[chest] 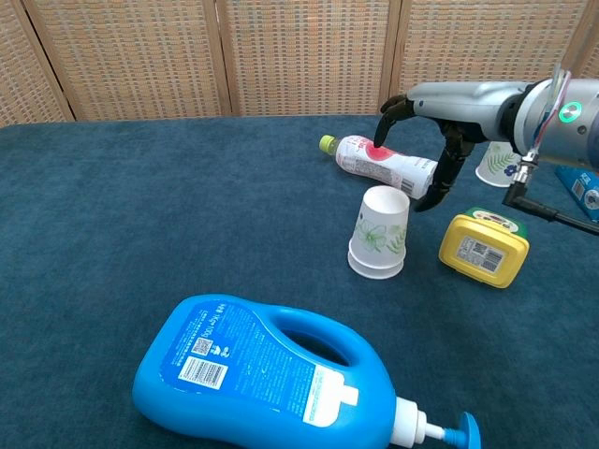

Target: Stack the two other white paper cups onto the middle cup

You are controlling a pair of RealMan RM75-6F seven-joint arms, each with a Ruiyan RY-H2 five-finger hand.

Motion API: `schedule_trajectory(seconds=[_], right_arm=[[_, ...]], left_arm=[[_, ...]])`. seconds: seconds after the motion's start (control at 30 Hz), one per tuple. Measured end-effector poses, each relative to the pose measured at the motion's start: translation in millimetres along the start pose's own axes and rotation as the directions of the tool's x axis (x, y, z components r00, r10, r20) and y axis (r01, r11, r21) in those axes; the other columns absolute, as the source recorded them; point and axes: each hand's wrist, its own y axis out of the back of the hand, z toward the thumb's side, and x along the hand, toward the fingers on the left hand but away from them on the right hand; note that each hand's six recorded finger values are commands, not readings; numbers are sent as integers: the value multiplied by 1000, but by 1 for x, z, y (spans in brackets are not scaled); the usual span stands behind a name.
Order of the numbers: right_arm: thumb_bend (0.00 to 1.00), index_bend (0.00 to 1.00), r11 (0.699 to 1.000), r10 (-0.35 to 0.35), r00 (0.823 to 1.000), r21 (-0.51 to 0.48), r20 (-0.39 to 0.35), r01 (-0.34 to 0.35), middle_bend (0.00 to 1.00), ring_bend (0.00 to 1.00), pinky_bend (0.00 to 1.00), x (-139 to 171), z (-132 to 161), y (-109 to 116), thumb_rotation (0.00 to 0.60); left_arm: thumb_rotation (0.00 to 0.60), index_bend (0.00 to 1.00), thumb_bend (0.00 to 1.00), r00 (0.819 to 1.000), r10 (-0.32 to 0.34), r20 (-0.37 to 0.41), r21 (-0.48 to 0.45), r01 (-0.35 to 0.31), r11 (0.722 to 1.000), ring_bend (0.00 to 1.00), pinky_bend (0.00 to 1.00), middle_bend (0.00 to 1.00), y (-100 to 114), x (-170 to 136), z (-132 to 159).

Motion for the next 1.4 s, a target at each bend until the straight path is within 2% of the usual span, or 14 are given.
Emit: schedule_trajectory(seconds=[0.37,0.7,1.07,1.4], right_arm=[[157,247,997,-48,998,62,45,45,0,0,104,5,-24,24,600],[158,247,993,-65,992,103,111,54,15,0,104,-13,-56,35,600],[157,247,988,-77,966,147,246,42,27,0,104,-52,-126,25,600],[157,247,988,-43,944,153,326,-8,20,0,104,-80,-167,10,600]], left_arm=[[600,0,315,1000,-3,-3,5,3,1000,0,0,0,-1,0,0],[600,0,315,1000,-4,-12,11,5,1000,0,0,0,-3,2,-2],[600,0,315,999,-3,-32,23,4,1000,0,0,0,-5,7,-7],[600,0,316,999,-2,-43,27,3,1000,0,0,0,-7,9,-10]])
